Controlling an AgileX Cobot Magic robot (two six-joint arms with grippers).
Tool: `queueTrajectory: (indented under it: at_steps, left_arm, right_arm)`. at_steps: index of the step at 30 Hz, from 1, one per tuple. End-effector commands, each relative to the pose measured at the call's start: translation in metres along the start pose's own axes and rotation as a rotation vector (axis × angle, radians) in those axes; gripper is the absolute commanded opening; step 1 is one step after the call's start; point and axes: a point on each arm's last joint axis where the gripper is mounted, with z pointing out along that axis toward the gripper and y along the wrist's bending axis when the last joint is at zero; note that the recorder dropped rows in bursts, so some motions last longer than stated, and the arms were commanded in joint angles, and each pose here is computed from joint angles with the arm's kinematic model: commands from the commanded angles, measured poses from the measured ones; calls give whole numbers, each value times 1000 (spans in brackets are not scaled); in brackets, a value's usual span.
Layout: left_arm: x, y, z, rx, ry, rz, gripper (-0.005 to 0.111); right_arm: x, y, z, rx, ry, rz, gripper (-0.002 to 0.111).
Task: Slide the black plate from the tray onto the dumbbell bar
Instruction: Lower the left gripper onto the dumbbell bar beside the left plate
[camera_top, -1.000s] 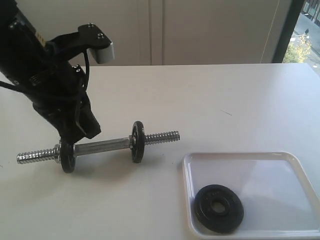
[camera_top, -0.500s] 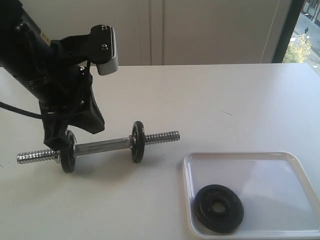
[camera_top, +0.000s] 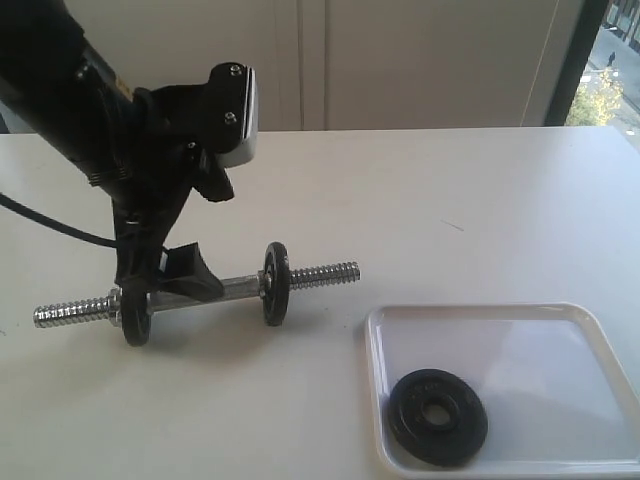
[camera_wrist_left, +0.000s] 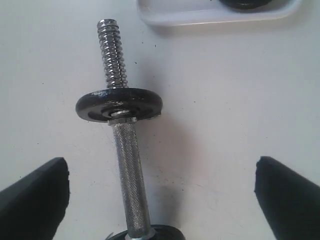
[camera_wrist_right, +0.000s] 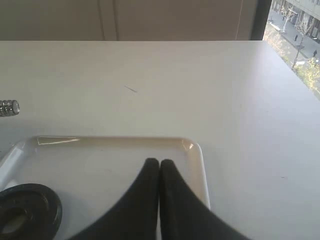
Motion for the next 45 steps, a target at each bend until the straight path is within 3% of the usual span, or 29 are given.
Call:
queueTrajectory:
  at_steps: [1,8,22,29,34,40,45]
  left_arm:
    - [3,7,16,5,36,13,95]
    - [14,17,49,19,133,56,90]
    - [25,29,110,25,160,40,90]
    - [30,29,123,54,181,37,89]
    - [33,28,132,71,201,23,83]
    - [35,36,132,-31,225,-106,66]
    - [40,37,130,-47,282,-98,66]
  right_arm:
    - [0,0,0,-2,-5,-7,1]
    - [0,0,0,-2,-5,-7,1]
    - [0,0,0,-2,-5,-7,1]
    - [0,0,0,-2,-5,-7,1]
    - [0,0,0,-2,-5,-7,1]
    - [0,0,0,-2,-5,-7,1]
    - [0,0,0,-2,-5,-7,1]
